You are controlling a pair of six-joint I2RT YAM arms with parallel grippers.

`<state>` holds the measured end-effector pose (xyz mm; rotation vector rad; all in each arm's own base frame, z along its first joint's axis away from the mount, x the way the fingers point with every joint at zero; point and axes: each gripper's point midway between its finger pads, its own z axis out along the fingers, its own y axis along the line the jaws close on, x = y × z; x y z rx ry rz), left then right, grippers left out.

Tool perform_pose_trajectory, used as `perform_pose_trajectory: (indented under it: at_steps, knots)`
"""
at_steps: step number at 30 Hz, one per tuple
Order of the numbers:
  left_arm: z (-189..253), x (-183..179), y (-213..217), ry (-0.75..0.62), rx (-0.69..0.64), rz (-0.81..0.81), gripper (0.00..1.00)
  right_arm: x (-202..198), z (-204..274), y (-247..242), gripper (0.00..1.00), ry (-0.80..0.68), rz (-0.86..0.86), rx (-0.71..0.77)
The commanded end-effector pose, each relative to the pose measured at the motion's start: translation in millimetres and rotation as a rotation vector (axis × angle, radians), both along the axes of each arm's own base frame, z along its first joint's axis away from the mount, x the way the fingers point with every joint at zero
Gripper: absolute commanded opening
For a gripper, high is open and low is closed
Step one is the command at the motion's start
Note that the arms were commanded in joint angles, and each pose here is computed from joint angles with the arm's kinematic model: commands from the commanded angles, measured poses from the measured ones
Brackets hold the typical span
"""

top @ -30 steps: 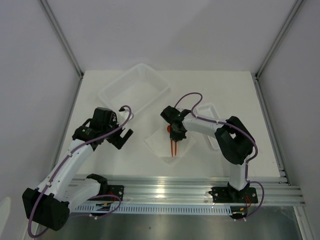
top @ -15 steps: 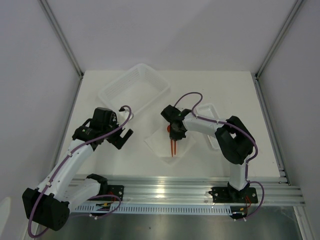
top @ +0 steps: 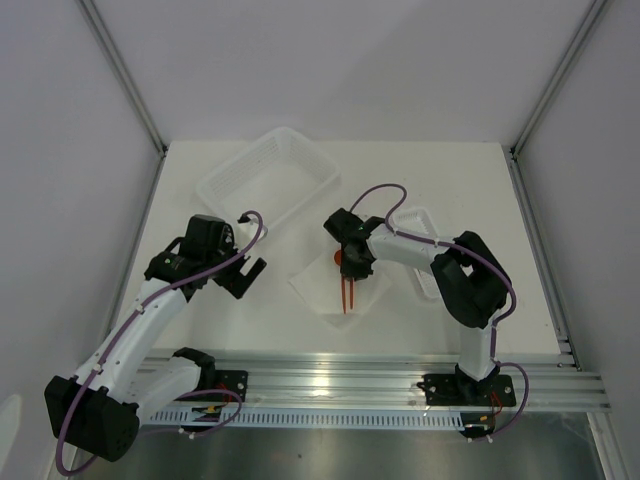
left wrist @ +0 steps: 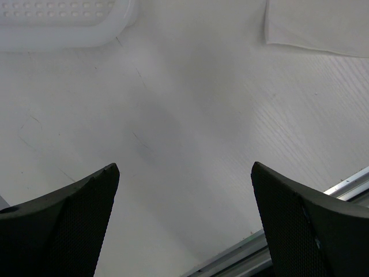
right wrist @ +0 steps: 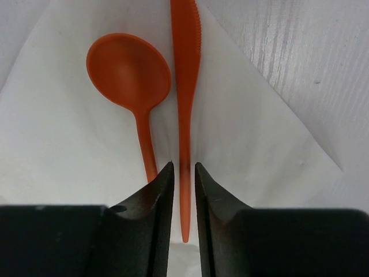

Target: Place the utensils on the paper napkin and roll it up

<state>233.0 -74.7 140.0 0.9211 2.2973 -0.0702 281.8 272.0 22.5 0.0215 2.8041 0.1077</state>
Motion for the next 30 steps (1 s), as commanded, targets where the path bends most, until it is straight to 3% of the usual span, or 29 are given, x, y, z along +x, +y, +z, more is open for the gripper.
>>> perform_pose_trajectory:
  at_steps: [1,11,17,23,27,30]
  knots:
    - [3.8,3.5,-7.2,-0.018,-0.031,-0.013,0.99,3.7,6.6,3.1,0.23,-0.016,0.001,0.02]
    - [3.5,3.5,-7.5,-0.017,-0.031,-0.014,1.0,9.8,34.3,-7.5,0.22,-0.076,-0.025,0.022]
    - [4.6,4.1,-7.4,-0.02,-0.031,-0.013,0.99,28.3,81.0,-24.2,0.22,-0.177,-0.051,0.091]
    - [4.2,3.4,-7.2,-0.018,-0.032,-0.012,0.99,69.3,121.5,-103.9,0.22,-0.273,-0.085,0.081]
    - [5.5,4.4,-7.0,-0.023,-0.031,-0.01,1.0,87.9,99.2,-175.9,0.2,-0.184,-0.179,0.03]
    - [5.6,5.7,-5.6,-0.027,-0.024,-0.006,0.99,92.0,79.2,-189.3,0.19,-0.14,-0.167,0.006]
